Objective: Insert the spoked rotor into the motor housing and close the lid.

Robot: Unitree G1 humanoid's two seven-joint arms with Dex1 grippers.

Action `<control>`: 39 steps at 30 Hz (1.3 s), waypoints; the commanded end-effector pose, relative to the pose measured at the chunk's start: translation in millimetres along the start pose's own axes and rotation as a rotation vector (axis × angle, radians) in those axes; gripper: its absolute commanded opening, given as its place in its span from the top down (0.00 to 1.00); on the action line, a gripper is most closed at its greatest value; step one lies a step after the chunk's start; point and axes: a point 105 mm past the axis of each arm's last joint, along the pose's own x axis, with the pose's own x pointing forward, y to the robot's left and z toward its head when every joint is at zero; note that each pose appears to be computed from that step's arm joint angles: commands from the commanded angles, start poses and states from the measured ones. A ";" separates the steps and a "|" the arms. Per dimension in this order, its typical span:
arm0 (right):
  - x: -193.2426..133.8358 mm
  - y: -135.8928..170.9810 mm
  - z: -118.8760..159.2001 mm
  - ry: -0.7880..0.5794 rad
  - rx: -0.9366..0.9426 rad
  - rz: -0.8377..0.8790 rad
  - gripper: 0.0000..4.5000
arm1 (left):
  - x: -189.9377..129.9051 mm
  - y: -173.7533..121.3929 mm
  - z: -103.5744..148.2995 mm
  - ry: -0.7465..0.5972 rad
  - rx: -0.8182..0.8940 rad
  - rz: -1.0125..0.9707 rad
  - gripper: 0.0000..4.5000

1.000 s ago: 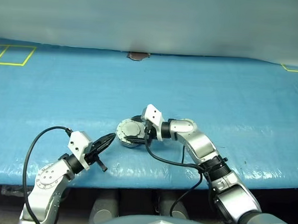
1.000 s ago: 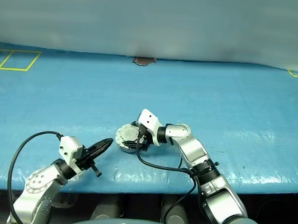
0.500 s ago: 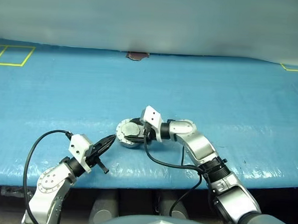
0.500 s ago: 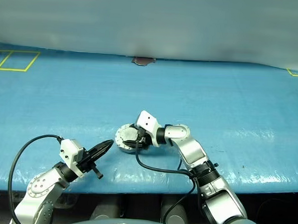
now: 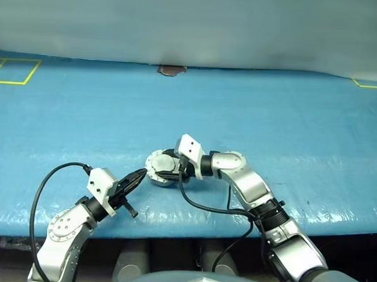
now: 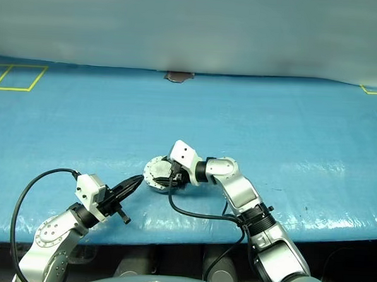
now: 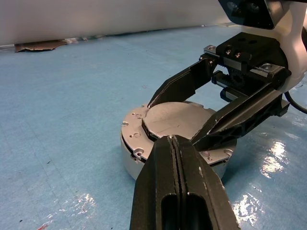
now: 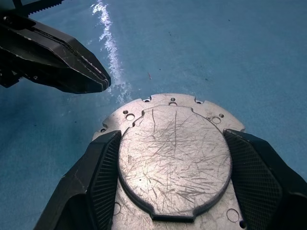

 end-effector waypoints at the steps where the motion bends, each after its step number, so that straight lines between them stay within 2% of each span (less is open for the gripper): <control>1: 3.7 3.1 3.7 0.009 -0.028 0.008 0.32 | 1.1 0.3 6.8 -0.028 0.014 -0.003 1.00; 13: 5.4 -4.5 -7.4 0.070 -0.002 -0.075 0.32 | 1.1 -0.3 3.8 -0.019 0.005 -0.011 1.00; 21: 3.6 -5.3 -11.2 0.087 -0.018 -0.068 0.32 | 1.9 -0.8 3.1 -0.018 0.003 -0.013 1.00; 26: 4.4 -4.4 -12.7 0.089 -0.017 -0.066 0.32 | 5.5 11.5 7.9 -0.016 -0.009 0.034 1.00; 34: 5.3 -2.4 -12.9 0.084 -0.015 -0.068 0.32 | 18.4 44.0 20.5 0.092 -0.049 0.055 1.00; 39: 5.3 -0.9 -14.0 0.084 -0.011 -0.068 0.32 | 25.3 47.1 23.4 0.185 -0.133 -0.020 1.00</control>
